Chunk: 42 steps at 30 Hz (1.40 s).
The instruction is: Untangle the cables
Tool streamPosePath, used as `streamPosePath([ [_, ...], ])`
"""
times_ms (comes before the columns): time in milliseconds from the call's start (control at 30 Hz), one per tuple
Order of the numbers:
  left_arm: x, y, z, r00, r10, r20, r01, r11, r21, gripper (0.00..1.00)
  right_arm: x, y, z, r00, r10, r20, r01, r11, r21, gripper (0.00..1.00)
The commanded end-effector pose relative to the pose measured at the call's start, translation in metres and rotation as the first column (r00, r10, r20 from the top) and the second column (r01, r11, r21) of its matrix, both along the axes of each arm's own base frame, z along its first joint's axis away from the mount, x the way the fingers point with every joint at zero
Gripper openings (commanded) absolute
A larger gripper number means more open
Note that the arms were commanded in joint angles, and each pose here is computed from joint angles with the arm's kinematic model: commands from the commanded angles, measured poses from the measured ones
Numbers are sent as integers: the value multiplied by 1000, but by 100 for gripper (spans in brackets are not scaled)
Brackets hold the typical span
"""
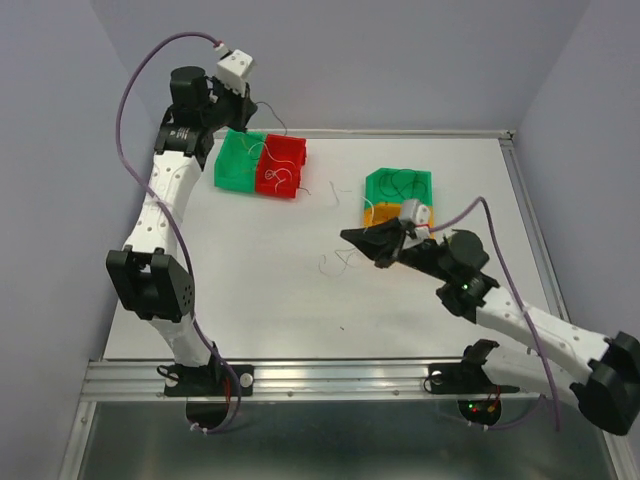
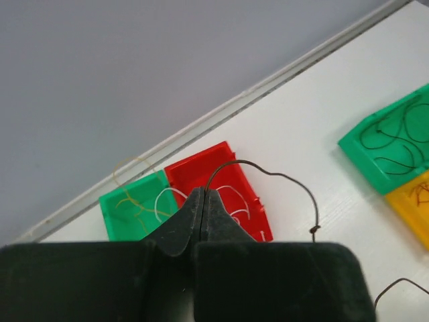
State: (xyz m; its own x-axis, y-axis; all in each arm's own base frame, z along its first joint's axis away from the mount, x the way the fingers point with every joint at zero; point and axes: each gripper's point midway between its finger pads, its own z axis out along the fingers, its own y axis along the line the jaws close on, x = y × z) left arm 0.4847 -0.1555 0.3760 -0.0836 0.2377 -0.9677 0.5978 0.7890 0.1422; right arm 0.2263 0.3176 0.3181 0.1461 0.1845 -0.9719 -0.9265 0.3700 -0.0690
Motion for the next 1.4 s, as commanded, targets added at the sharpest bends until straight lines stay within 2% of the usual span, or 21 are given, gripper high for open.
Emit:
streamPosePath([
  [0,26,48,23,999,42,35,-36,989,-142,0,-24,-37,14,996,-63,55,60,996,62,1],
  [67,29,56,21,999,36,22,-32,985,-167,0,-32,-59,25,990,-124,65,117,987,108,1],
  [133,29,56,15,999,29,23,-25,986,-163,0,-39,-67,23,991,-130,24,126,985,119,1],
  [267,15,44,12,999,-47,20,50,983,-179,0,-53,-66,29,998,-68,2,67,993,95,1],
  [500,-11,29,12,996,-75,54,82,986,-147,0,-14,-22,-9,991,-45,-126,35,996,-80,1],
  [700,-26,23,14,993,-50,110,67,986,-154,0,-6,16,-17,984,89,-154,-106,989,-107,1],
  [733,-27,22,13,992,-50,118,68,985,-158,0,-6,20,-19,982,109,-154,-127,986,-112,7],
  [767,-29,22,13,991,-49,125,69,984,-162,0,-5,26,-17,979,133,-154,-151,982,-115,21],
  [800,-32,21,16,990,-52,135,74,984,-165,0,-5,33,-30,970,162,-180,-188,972,-137,44],
  [833,-33,17,12,989,-60,132,82,983,-167,0,0,36,-33,970,149,-194,-179,973,-145,76],
  [900,-37,13,8,989,-73,126,93,982,-162,0,21,36,-32,974,57,-219,-89,987,-136,89],
  [967,-44,7,8,987,-88,135,109,982,-152,0,36,34,-30,974,-22,-227,-8,991,-130,89],
  [1100,-59,-16,-2,983,-123,137,138,985,-107,0,49,31,-27,973,-85,-215,61,991,-117,89],
  [1300,-94,-59,-24,973,-197,122,206,976,-70,0,78,15,7,951,-242,-192,258,964,62,89],
  [1367,-101,-66,-27,970,-212,118,222,972,-78,0,86,14,7,937,-267,-224,292,952,88,89],
])
